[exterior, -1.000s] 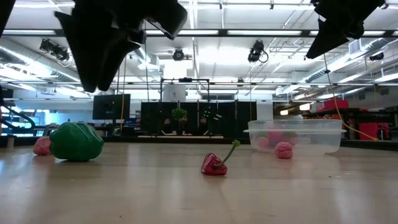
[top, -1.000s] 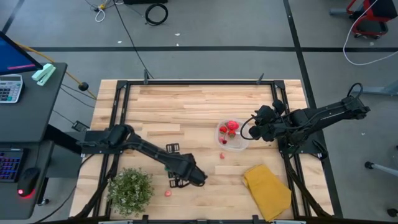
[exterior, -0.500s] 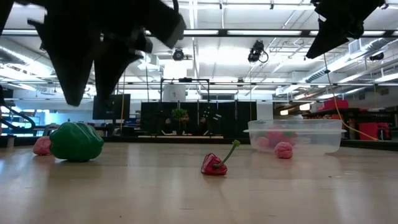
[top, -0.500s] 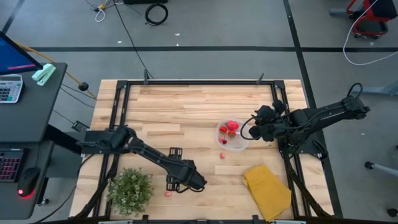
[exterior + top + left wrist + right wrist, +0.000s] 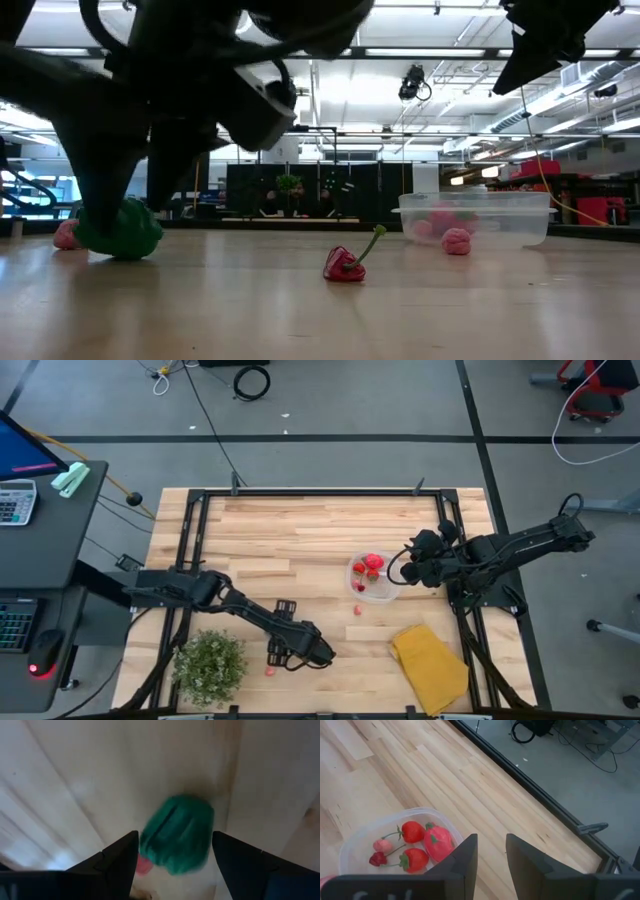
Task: Pick and placing Produce into tupperware
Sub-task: Put the green bell pepper into the transparent container
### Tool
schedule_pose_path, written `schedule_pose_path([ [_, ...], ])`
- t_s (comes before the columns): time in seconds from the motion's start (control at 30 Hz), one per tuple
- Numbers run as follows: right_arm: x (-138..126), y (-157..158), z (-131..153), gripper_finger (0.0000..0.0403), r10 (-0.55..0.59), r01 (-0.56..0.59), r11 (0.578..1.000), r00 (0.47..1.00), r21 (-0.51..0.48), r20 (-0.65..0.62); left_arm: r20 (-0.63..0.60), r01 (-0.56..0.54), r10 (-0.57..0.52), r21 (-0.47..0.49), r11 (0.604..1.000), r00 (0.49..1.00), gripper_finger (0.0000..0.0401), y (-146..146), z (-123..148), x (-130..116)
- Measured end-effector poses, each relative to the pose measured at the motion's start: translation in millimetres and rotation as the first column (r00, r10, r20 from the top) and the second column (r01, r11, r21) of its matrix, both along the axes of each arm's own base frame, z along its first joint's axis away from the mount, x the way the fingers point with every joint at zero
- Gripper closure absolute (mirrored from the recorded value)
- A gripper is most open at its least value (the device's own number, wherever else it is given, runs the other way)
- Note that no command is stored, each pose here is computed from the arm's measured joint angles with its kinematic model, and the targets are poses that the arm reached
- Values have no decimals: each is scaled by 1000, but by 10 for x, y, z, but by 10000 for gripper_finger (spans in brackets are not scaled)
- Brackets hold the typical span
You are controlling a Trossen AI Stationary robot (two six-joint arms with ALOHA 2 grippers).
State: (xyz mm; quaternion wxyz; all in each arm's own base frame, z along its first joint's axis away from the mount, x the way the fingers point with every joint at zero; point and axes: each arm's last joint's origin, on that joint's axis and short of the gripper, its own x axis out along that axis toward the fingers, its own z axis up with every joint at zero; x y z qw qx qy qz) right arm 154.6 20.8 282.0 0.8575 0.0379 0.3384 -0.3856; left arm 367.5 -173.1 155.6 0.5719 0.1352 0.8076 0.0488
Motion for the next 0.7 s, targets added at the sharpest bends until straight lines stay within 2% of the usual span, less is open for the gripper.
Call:
schedule_pose_path([
  [0.23, 0, 0, 0, 293, 0, 0, 1000, 1000, 0, 0, -17, 3, -3, 4, 1000, 1000, 144, -9, -128, 5],
  [0.5, 0, 0, -1, 293, 0, 0, 1000, 1000, 0, -1, -102, -19, 21, 21, 1000, 995, 149, 54, -327, -136],
  [0.7, 0, -1, -1, 293, -1, 1, 1000, 1000, -1, -1, -117, -22, 25, 27, 999, 993, 179, 64, -339, -152],
])
